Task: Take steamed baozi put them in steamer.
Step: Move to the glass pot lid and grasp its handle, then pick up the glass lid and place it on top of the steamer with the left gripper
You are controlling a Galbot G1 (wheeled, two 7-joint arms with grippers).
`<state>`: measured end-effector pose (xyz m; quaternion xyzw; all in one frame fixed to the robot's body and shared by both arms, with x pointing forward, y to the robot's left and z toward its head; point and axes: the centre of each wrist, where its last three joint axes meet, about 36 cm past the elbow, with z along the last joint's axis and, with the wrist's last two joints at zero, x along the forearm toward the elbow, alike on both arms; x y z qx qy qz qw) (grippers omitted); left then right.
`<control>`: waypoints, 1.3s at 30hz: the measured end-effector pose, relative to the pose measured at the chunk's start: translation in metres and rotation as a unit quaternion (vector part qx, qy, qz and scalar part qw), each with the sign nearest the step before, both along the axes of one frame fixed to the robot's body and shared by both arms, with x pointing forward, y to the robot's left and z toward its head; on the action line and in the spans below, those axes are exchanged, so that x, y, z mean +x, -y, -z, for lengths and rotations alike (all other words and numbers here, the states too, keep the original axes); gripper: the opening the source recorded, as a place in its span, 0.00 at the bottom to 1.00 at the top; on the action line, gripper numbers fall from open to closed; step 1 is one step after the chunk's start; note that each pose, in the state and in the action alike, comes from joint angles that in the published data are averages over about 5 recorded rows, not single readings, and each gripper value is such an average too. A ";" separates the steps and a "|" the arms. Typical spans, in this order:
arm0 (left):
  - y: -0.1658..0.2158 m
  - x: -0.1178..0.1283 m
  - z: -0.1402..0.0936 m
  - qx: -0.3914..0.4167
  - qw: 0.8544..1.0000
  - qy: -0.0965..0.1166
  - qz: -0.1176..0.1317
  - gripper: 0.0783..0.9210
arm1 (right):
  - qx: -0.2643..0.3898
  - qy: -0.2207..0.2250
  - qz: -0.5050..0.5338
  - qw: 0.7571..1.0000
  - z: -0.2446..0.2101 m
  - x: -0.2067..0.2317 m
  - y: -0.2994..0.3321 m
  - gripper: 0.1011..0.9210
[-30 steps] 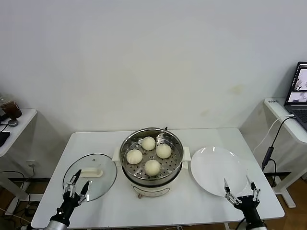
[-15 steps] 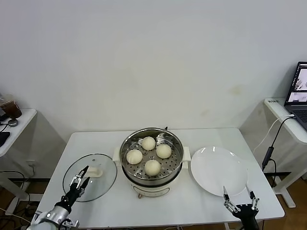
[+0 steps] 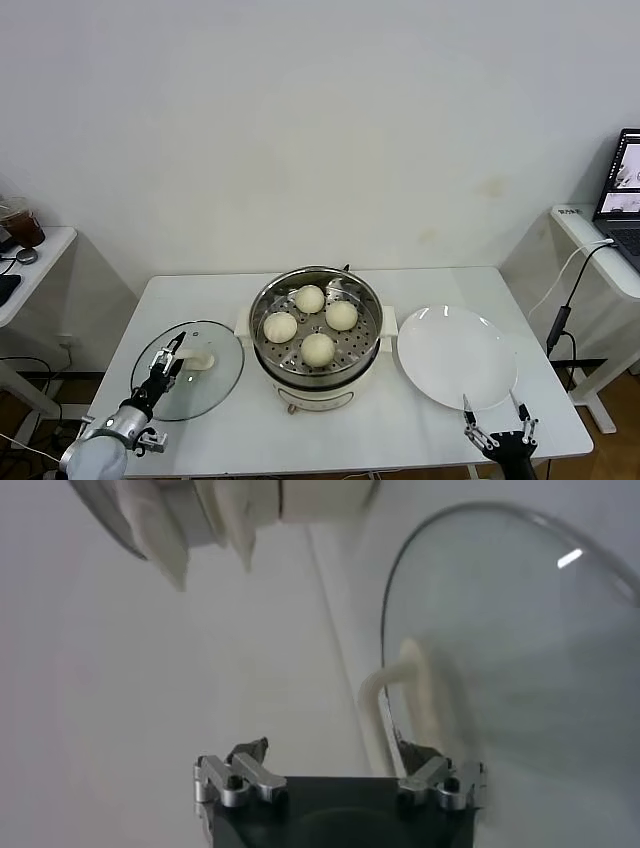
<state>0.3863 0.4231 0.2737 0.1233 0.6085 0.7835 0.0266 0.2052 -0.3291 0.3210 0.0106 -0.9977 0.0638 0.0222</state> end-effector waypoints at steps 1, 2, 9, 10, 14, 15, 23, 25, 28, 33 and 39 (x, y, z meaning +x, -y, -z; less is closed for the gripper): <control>-0.001 0.003 0.001 0.000 1.000 0.000 -0.001 0.88 | 0.000 0.000 0.000 1.000 0.000 0.000 0.000 0.88; -0.001 0.005 0.001 0.001 1.000 -0.001 -0.002 0.88 | -0.001 -0.001 -0.001 1.000 0.000 -0.001 0.000 0.88; -0.003 0.018 0.003 0.002 1.000 -0.004 -0.010 0.74 | -0.001 -0.003 -0.005 1.000 0.001 -0.001 -0.002 0.88; -0.003 0.018 0.004 0.002 1.000 -0.006 -0.011 0.70 | -0.001 -0.003 -0.006 1.000 0.001 0.000 -0.003 0.88; -0.005 0.022 0.006 0.001 1.000 -0.014 -0.014 0.57 | -0.001 -0.004 -0.007 1.000 0.002 0.000 -0.003 0.88; -0.006 0.022 0.007 0.000 1.000 -0.016 -0.015 0.54 | 0.000 -0.005 -0.007 1.000 0.002 0.000 -0.003 0.88; -0.007 0.021 0.015 -0.016 0.999 -0.021 -0.026 0.26 | 0.000 -0.008 -0.008 1.000 0.005 0.000 -0.004 0.88; -0.008 0.020 0.015 -0.022 0.999 -0.017 -0.029 0.20 | 0.001 -0.008 -0.009 1.000 0.005 0.001 -0.005 0.88; -0.009 0.017 0.012 -0.033 0.999 -0.009 -0.035 0.14 | 0.001 -0.009 -0.009 1.000 0.007 0.001 -0.005 0.88; -0.004 0.007 0.001 -0.057 0.997 0.010 -0.057 0.12 | 0.000 -0.011 -0.013 1.000 0.009 0.001 -0.007 0.88; 0.006 -0.016 -0.033 -0.079 0.991 0.038 -0.097 0.12 | -0.004 -0.016 -0.020 1.000 0.013 0.000 -0.008 0.88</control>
